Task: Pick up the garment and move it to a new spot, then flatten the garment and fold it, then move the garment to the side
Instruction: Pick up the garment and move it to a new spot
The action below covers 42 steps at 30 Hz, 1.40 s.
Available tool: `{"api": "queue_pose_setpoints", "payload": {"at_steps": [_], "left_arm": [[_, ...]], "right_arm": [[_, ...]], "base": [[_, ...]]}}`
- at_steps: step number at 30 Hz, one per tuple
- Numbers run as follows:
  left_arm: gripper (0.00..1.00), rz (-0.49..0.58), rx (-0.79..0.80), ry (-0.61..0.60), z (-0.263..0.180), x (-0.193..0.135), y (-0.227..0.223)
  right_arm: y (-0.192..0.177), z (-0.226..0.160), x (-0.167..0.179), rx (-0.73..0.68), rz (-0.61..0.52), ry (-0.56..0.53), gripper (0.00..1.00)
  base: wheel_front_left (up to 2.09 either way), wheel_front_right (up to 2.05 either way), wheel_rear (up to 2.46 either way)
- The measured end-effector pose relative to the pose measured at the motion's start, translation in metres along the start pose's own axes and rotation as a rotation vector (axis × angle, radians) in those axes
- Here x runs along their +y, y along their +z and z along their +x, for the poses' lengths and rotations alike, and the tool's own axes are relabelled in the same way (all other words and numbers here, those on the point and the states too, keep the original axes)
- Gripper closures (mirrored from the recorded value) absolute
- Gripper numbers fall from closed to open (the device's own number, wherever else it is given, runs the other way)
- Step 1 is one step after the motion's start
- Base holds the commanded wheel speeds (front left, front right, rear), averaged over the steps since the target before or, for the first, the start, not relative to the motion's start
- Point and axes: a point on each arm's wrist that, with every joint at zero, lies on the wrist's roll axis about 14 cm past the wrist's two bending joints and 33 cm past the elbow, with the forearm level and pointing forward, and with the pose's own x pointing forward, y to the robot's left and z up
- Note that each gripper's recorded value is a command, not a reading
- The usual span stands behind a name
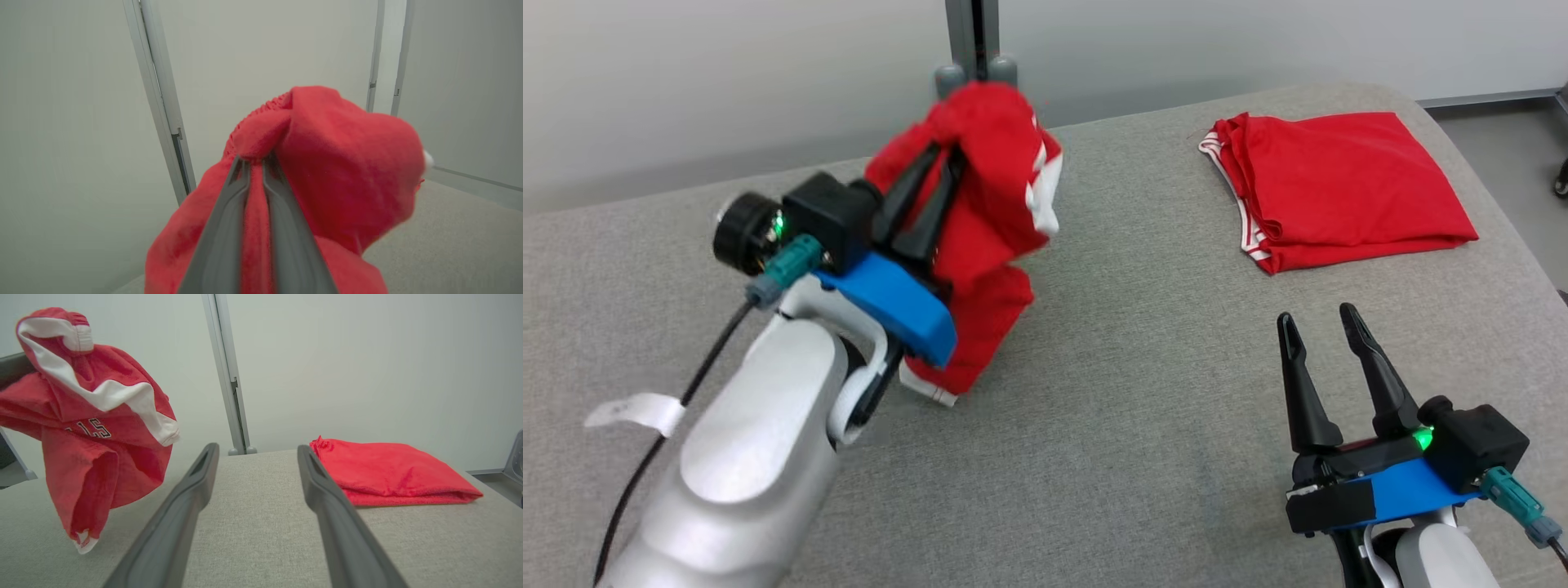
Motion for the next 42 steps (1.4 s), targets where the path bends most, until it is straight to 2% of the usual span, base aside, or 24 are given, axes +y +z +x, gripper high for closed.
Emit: {"api": "queue_pose_setpoints", "payload": {"at_steps": [4,11,12,13,14,20,25,35,42], "left_arm": [[1.00,-0.060,0.110,0.008,-0.022,-0.011,-0.048],[1.00,-0.122,0.241,-0.005,-0.054,-0.040,-0.101],[0.89,-0.123,0.252,-0.009,-0.057,-0.044,-0.106],[0.24,-0.125,0.258,-0.007,-0.060,-0.045,-0.108],[0.00,-0.124,0.257,-0.004,-0.061,-0.046,-0.109],[0.00,-0.117,0.184,0.029,-0.063,-0.043,-0.091],[0.00,-0.088,0.098,0.103,-0.068,-0.024,-0.063],[0.00,-0.039,-0.015,0.445,-0.128,0.056,-0.027],[0.00,-0.013,-0.021,0.635,-0.190,0.089,-0.025]], "right_arm": [[-0.002,0.003,0.004,0.005,0.004,0.013,0.00],[-0.006,0.009,0.011,0.008,0.011,0.032,0.00],[-0.006,0.010,0.012,0.008,0.012,0.036,0.00],[-0.006,0.011,0.014,0.009,0.012,0.041,0.00],[-0.007,0.012,0.015,0.009,0.013,0.044,0.00],[-0.004,0.015,0.023,-0.003,0.016,0.067,0.00],[-0.002,0.013,0.029,-0.008,0.018,0.086,0.00],[0.000,0.017,0.044,-0.017,0.020,0.126,0.00],[-0.003,0.021,0.055,-0.013,0.027,0.158,0.00]], "base": [[0.00,0.00,0.00],[0.00,0.00,0.00],[0.00,0.00,0.00],[0.00,0.00,0.00],[0.00,0.00,0.00],[0.00,0.00,0.00],[0.00,0.00,0.00],[0.00,0.00,0.00],[0.00,0.00,0.00]]}}
